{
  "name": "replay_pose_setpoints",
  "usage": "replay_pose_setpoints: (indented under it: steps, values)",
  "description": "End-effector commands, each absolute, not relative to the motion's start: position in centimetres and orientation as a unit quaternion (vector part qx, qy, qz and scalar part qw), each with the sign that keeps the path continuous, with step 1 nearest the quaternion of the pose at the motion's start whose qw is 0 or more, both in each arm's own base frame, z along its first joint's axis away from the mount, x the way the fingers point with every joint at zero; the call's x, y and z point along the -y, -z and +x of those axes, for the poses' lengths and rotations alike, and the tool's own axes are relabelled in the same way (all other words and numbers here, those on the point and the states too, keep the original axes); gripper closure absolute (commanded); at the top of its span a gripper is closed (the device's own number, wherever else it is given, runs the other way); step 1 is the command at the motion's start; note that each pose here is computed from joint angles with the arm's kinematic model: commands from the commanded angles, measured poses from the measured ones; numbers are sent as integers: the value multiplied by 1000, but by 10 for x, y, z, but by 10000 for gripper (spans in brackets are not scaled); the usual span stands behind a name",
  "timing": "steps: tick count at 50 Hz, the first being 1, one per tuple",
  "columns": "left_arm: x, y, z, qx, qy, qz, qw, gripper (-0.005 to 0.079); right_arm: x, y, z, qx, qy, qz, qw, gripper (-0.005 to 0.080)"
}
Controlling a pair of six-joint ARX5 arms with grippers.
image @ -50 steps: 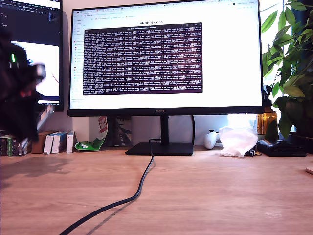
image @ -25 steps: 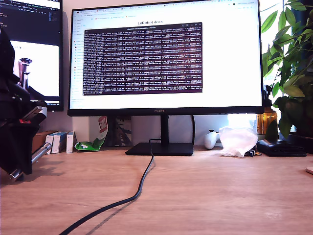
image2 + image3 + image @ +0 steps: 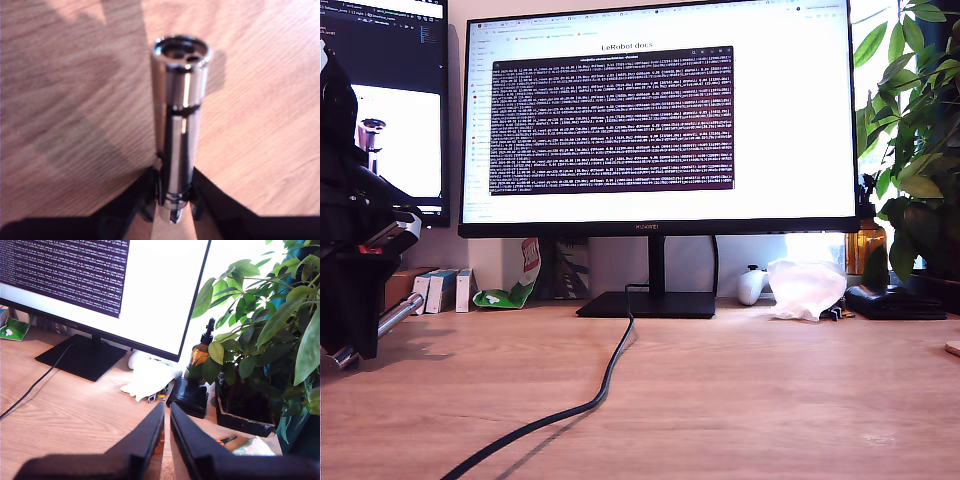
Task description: Pick the metallic laser pointer with your right arm, pass it to your left arm, then place it down to the left side of the table
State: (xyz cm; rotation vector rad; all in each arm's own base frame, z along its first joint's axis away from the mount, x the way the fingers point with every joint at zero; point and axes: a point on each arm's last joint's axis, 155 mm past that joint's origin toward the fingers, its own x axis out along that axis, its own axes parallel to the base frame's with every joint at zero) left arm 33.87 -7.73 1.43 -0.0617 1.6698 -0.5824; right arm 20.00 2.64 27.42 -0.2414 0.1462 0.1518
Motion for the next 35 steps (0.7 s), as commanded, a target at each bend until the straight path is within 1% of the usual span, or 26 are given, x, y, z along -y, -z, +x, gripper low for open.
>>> replay_pose_setpoints:
  steps: [1, 4, 9, 18, 22, 27, 30, 35]
  values:
    - [65, 9, 341, -739, 237, -16, 630, 444, -29, -275, 200, -72, -82, -119, 987, 763]
    - [65, 8, 341, -739, 237, -16, 631, 439, -30, -275, 200, -71, -85, -119, 987, 764]
    - [66, 6, 342, -739, 237, -16, 631, 373, -31, -275, 200, -71, -87, -119, 987, 763]
    - [66, -12, 344, -742, 237, -19, 627, 374, -31, -274, 200, -72, -88, -119, 986, 763]
    - [66, -24, 347, -745, 232, -25, 625, 436, -35, -274, 199, -70, -99, -118, 986, 763]
    - [71, -44, 351, -742, 239, -35, 625, 558, -39, -274, 199, -70, -110, -117, 985, 763]
    - [77, -56, 357, -728, 250, -45, 637, 623, -40, -273, 198, -71, -113, -116, 984, 763]
    - [84, -73, 360, -703, 278, -42, 653, 760, -40, -272, 198, -74, -114, -116, 984, 763]
